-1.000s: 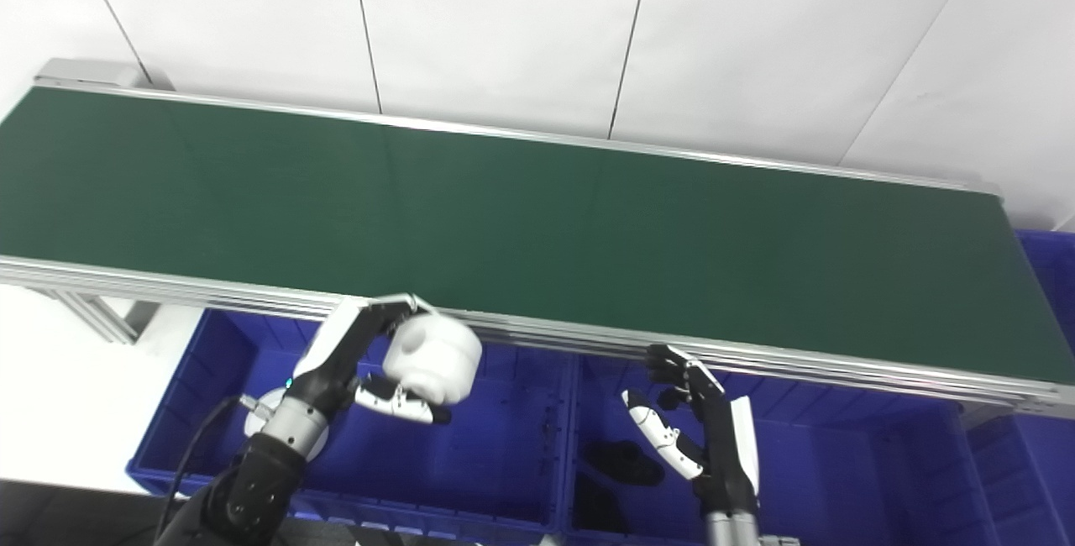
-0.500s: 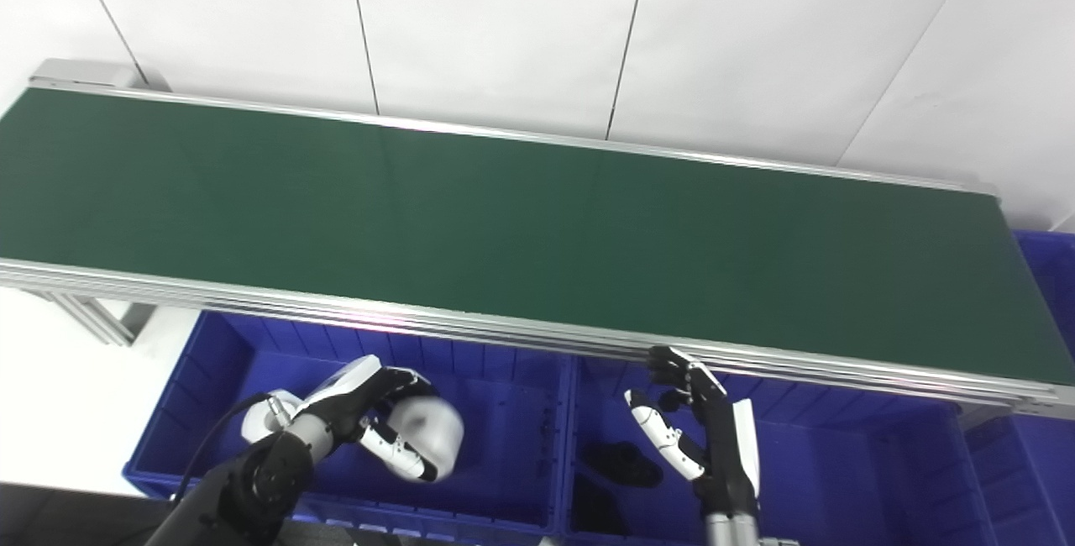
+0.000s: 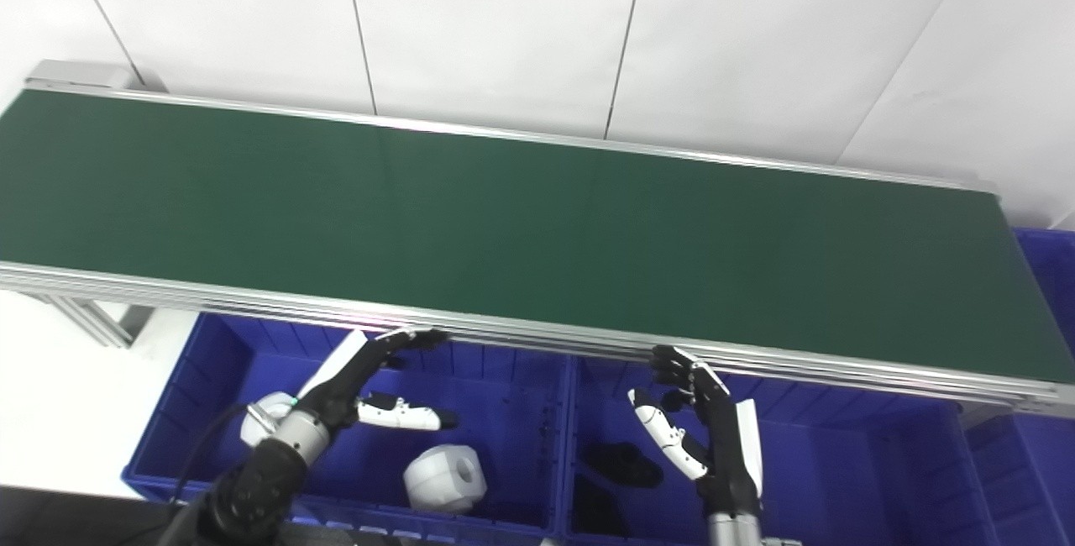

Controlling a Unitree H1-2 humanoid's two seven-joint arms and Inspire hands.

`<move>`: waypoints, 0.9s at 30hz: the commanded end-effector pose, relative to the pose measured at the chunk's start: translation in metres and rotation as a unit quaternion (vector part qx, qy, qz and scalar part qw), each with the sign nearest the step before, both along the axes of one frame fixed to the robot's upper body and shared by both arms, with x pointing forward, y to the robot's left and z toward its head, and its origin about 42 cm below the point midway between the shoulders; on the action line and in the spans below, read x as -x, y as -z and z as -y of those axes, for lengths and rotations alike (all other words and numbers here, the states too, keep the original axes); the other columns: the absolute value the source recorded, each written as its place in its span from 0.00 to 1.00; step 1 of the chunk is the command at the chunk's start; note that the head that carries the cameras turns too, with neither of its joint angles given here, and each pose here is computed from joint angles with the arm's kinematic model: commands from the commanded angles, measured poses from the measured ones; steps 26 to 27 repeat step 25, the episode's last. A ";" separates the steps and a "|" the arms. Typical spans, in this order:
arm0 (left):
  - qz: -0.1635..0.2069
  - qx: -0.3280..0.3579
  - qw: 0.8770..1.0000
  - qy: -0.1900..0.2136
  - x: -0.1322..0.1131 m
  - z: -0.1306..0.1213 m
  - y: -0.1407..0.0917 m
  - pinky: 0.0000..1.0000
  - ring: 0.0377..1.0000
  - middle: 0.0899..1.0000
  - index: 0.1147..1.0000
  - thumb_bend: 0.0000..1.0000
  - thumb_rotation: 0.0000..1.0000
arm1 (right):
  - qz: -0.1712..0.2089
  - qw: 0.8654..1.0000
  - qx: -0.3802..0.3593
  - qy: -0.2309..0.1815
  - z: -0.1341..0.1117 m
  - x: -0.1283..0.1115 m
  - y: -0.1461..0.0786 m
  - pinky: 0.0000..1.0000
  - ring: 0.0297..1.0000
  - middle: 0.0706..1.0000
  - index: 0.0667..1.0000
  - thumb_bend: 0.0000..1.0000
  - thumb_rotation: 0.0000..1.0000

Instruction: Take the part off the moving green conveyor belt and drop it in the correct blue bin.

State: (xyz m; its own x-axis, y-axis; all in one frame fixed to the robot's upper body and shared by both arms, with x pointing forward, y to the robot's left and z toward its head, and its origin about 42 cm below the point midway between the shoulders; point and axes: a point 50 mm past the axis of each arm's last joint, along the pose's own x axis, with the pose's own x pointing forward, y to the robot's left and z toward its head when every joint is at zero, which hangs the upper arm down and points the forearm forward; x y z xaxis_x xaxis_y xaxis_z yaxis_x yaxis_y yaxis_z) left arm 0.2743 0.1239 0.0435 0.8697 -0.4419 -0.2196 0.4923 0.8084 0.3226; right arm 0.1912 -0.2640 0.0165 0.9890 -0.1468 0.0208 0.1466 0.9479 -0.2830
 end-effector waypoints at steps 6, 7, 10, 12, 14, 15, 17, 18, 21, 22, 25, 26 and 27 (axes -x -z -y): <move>0.069 0.073 0.995 0.030 0.013 0.031 -0.009 0.85 0.91 0.93 0.92 0.75 0.44 | 0.013 1.000 0.007 -0.001 0.010 0.005 -0.011 0.65 0.70 0.70 0.72 0.66 0.56; 0.070 0.069 0.995 0.031 0.013 0.031 -0.008 0.84 0.90 0.92 0.92 0.75 0.44 | 0.009 1.000 0.009 -0.002 0.010 0.006 -0.012 0.65 0.70 0.71 0.73 0.65 0.55; 0.070 0.067 0.995 0.023 0.010 0.031 -0.006 0.84 0.90 0.92 0.92 0.73 0.43 | 0.005 1.000 0.020 -0.009 0.012 0.005 -0.014 0.67 0.71 0.72 0.74 0.69 0.55; 0.071 0.070 0.995 0.020 0.008 0.031 -0.007 0.83 0.90 0.92 0.91 0.73 0.41 | 0.006 1.000 0.022 -0.013 0.014 0.005 -0.014 0.67 0.72 0.72 0.74 0.71 0.54; 0.072 0.073 0.995 0.015 0.007 0.032 -0.007 0.83 0.89 0.91 0.91 0.74 0.41 | 0.005 1.000 0.019 -0.013 0.015 0.005 -0.014 0.66 0.72 0.72 0.75 0.73 0.53; 0.071 0.073 0.995 0.014 0.007 0.032 -0.007 0.82 0.89 0.91 0.91 0.74 0.40 | 0.003 1.000 0.019 -0.013 0.015 0.005 -0.014 0.66 0.72 0.72 0.75 0.74 0.51; 0.072 0.073 0.995 0.012 0.006 0.032 -0.006 0.81 0.88 0.90 0.90 0.75 0.40 | 0.001 1.000 0.023 -0.013 0.015 0.004 -0.014 0.65 0.72 0.73 0.75 0.75 0.51; 0.072 0.071 0.995 0.012 0.005 0.032 -0.006 0.81 0.88 0.90 0.90 0.75 0.40 | -0.001 1.000 0.020 -0.012 0.014 0.004 -0.014 0.65 0.72 0.73 0.75 0.75 0.51; 0.074 0.068 0.995 0.011 0.004 0.031 -0.006 0.81 0.87 0.89 0.89 0.74 0.39 | -0.002 1.000 0.012 -0.012 0.013 0.003 -0.014 0.66 0.72 0.73 0.75 0.76 0.47; 0.075 0.068 0.995 0.011 0.004 0.031 -0.006 0.80 0.87 0.89 0.89 0.74 0.39 | -0.002 1.000 0.010 -0.012 0.013 0.002 -0.013 0.66 0.72 0.73 0.75 0.76 0.47; 0.077 0.064 0.995 0.011 0.003 0.031 -0.006 0.81 0.87 0.88 0.88 0.73 0.38 | -0.002 1.000 0.009 -0.011 0.013 0.001 -0.013 0.65 0.72 0.72 0.75 0.78 0.46; 0.077 0.064 0.995 0.011 0.003 0.031 -0.006 0.81 0.87 0.88 0.88 0.73 0.38 | -0.002 1.000 0.009 -0.011 0.013 0.001 -0.013 0.65 0.72 0.72 0.75 0.78 0.46; 0.077 0.064 0.995 0.011 0.003 0.031 -0.006 0.81 0.87 0.88 0.88 0.73 0.38 | -0.002 1.000 0.009 -0.011 0.013 0.001 -0.013 0.65 0.72 0.72 0.75 0.78 0.46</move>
